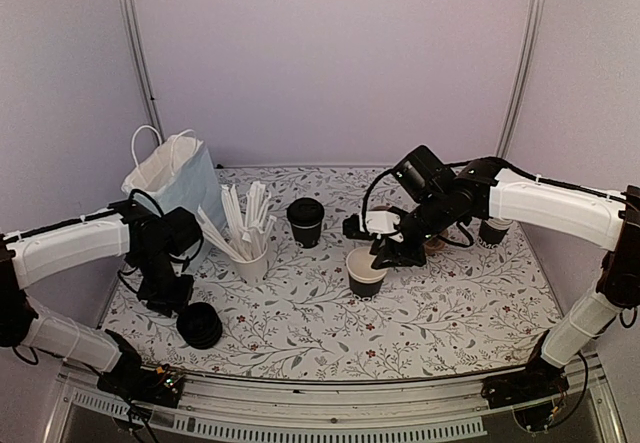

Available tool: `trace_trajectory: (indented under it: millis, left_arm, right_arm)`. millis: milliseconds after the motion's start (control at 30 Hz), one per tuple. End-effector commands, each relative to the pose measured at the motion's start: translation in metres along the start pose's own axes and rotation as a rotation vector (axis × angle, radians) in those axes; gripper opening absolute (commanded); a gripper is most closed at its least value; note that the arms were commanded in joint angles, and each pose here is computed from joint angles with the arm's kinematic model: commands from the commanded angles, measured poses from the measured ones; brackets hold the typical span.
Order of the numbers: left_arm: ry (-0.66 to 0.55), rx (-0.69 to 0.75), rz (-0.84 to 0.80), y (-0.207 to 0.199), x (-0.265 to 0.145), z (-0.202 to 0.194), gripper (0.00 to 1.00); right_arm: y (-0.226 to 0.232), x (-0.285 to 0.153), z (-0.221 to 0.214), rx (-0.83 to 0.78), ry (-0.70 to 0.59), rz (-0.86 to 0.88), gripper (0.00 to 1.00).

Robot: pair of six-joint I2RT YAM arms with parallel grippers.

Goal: Pack the takeout coffee

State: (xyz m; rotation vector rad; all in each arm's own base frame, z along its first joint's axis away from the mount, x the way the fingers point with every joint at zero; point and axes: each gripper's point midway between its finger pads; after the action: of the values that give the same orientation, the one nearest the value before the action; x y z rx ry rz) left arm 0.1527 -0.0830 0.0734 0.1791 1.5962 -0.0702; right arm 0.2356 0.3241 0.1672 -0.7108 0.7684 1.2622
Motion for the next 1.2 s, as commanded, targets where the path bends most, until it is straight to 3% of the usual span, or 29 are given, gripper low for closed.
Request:
trace_trajectory:
  millis: [0,567,967,1167]
  left_arm:
    - [0.007,0.008,-0.027,-0.006,0.010,0.006,0.35]
    - [-0.004,0.021,0.009,0.001,0.005,0.021,0.01]
    - [-0.154,-0.013,-0.059,0.000,-0.065,0.027,0.00]
    - [-0.367,0.006,-0.296,-0.032,-0.121,0.048,0.00]
  right_arm:
    - [-0.001,0.000,-0.002,0.011,0.014,0.000,0.31]
    - [-0.004,0.004,-0.004,0.015,0.035,-0.009,0.31]
    - [0.003,-0.003,0.006,0.018,0.016,0.049,0.31]
    - [0.016,-0.031,0.034,0.003,-0.074,0.113,0.31]
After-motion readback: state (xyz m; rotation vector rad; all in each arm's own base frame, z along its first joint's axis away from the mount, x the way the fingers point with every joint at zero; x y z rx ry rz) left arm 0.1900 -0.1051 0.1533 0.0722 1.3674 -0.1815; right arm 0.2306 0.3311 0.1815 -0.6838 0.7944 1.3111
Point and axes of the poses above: each gripper's point midway between its finger pads, its own x axis out along the fingers, its own y axis along the line the jaws close on, z = x × y, and after that the axes turned 12 degrees about x, right-handed
